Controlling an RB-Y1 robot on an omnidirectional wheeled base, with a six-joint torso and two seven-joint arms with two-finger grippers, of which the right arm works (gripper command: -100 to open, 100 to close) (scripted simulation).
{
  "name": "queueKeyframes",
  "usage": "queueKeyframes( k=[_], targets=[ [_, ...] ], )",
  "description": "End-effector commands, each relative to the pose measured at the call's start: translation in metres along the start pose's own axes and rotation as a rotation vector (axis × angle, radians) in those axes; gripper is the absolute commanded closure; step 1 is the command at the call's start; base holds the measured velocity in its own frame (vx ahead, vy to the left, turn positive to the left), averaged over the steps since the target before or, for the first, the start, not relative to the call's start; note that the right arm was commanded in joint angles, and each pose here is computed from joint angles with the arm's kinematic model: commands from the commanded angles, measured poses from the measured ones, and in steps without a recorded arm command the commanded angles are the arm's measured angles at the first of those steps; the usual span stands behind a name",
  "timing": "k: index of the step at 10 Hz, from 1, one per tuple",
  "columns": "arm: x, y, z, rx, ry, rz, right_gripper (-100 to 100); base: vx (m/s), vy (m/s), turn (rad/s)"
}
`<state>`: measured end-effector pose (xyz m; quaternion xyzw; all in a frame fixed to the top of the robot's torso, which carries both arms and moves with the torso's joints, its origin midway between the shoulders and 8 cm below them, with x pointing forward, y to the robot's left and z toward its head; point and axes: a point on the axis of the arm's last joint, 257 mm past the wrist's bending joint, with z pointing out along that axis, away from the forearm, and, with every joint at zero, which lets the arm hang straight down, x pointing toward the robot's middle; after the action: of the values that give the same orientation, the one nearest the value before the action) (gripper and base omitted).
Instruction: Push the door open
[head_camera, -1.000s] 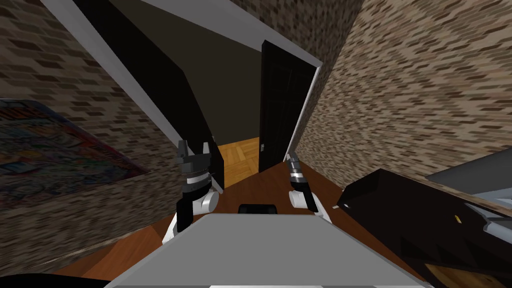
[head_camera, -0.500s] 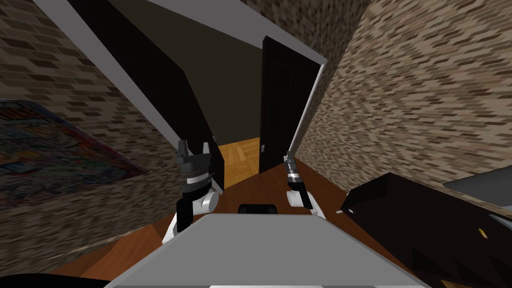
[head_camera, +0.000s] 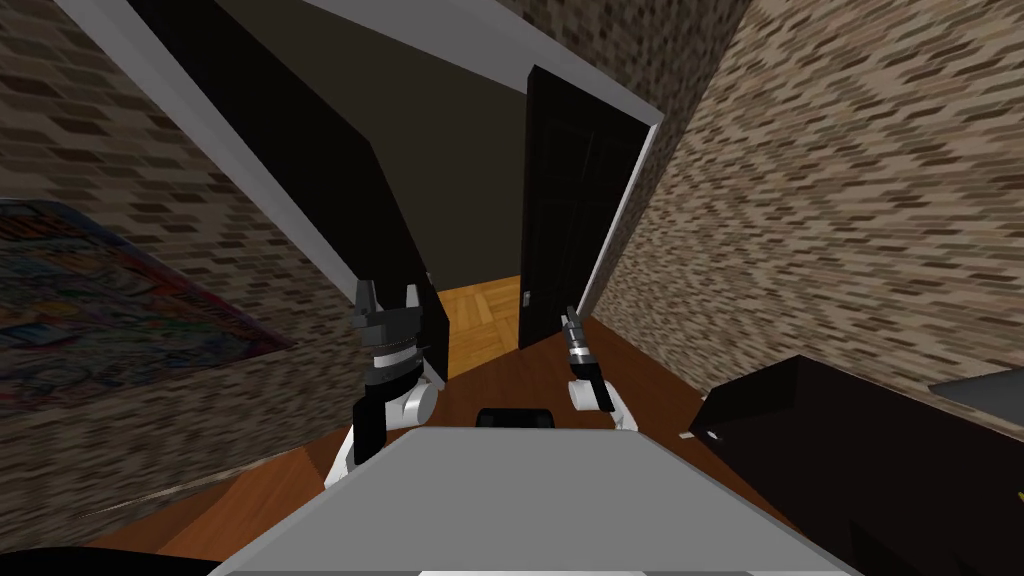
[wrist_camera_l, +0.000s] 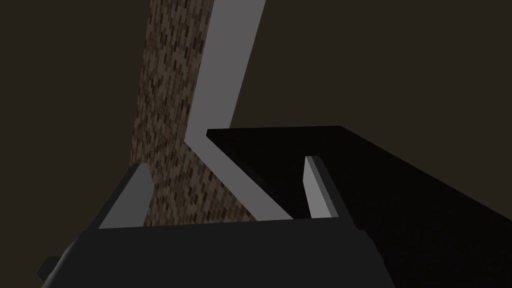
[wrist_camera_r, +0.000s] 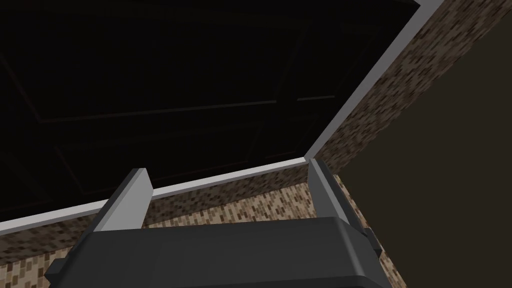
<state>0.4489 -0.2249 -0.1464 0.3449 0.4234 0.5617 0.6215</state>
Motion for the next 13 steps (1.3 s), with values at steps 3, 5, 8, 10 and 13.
queueKeyframes(
  k=[3, 5, 8, 10, 13],
  targets=[
    [0.012, -0.028, -0.0009, 0.039, 0.024, 0.025, -100, 0.08, -0.058, 0.063],
    [0.017, -0.04, -0.0017, 0.055, 0.034, 0.035, -100, 0.045, -0.024, 0.03],
    [0.027, -0.06, -0.0027, 0.081, 0.053, 0.055, -100, 0.042, -0.025, 0.047],
    [0.037, -0.076, -0.0025, 0.099, 0.071, 0.073, -100, 0.079, -0.063, 0.082],
    [0.043, -0.097, -0.0092, 0.137, 0.082, 0.082, -100, 0.059, -0.037, 0.033]
  ],
)
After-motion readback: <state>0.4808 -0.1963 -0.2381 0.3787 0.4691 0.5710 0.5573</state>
